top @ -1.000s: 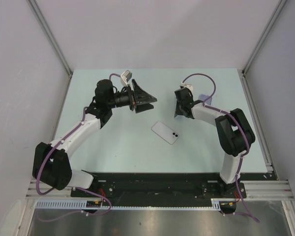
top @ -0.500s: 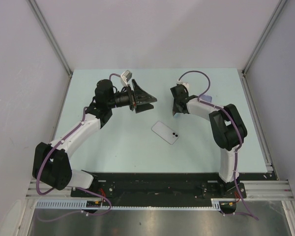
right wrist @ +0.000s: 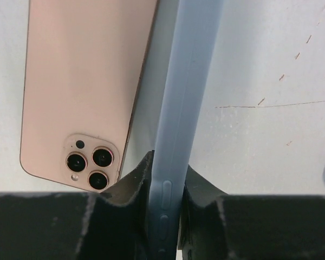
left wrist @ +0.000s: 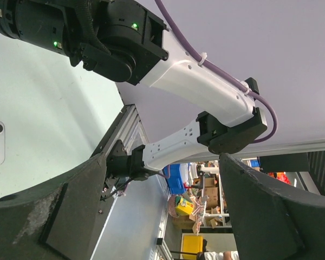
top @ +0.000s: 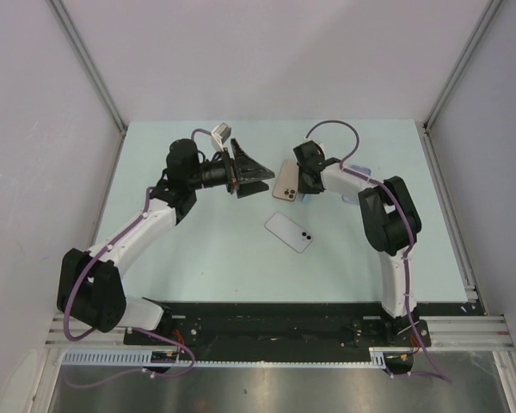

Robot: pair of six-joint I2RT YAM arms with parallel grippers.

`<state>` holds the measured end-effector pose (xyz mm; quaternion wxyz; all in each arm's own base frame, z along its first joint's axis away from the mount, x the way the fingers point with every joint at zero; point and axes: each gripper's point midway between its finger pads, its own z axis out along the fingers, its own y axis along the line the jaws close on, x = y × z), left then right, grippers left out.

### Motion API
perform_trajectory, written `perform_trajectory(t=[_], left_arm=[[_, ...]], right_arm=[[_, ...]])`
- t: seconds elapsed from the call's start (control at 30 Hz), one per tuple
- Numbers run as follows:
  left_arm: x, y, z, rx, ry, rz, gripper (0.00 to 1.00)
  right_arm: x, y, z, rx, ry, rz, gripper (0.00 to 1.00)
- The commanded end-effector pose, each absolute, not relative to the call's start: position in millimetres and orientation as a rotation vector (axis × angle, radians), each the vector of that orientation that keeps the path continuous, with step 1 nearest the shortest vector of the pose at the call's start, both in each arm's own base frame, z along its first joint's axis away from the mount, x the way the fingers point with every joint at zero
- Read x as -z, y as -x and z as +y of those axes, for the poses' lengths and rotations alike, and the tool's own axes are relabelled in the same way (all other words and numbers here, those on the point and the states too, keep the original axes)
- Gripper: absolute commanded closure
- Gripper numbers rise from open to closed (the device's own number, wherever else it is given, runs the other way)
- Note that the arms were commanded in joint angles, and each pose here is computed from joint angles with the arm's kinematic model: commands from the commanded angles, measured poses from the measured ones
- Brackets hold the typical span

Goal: Take the phone out of the phone case
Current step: Remove the phone case from the phone, then place the phone case at the center of the board.

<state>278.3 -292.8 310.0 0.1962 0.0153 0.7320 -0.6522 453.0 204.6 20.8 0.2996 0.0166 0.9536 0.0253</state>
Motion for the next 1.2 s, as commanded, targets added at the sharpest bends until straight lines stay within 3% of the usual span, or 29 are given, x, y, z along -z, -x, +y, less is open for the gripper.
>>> perform_trajectory(t=[0.0, 0.1, 0.23, 0.43, 0.7, 0.8, 0.97, 1.07, 1.13, 1.17], left_arm=[[-311, -277, -295, 1.831, -0.107, 2.024, 0.12], [-314, -275, -294, 1.831, -0.114, 2.014, 0.11], [-316, -275, -293, 1.824, -0.123, 2.005, 0.12], [-308, -275, -286, 1.816, -0.103, 2.016, 0.12], [-304, -275, -272, 1.804, -0.072, 2.008, 0.12], [-302, -274, -272, 1.817, -0.068, 2.01, 0.12], [-302, -272, -272, 1.843, -0.056, 1.999, 0.12], [-303, -270, -271, 1.843, -0.057, 1.994, 0.12], [-302, -269, -271, 1.839, -0.051, 1.995, 0.12], [-304, -268, -270, 1.837, -0.049, 1.99, 0.12]], right_arm=[[69, -408, 188, 0.003, -0.018, 2.77, 0.8], [58, -409, 186, -0.002, -0.037, 2.749, 0.85], [32, -413, 181, -0.03, -0.088, 2.705, 1.0], [-26, -414, 180, -0.303, -0.173, 2.607, 1.0], [-60, -350, 178, -0.732, -0.161, 2.538, 1.0], [-66, -328, 177, -0.855, -0.158, 2.536, 0.84], [-60, -292, 164, -0.875, -0.205, 2.555, 0.81], [-59, -279, 150, -0.868, -0.29, 2.55, 0.88], [-77, -278, 139, -0.867, -0.334, 2.479, 1.0], [-73, -276, 122, -0.821, -0.417, 2.467, 1.0]])
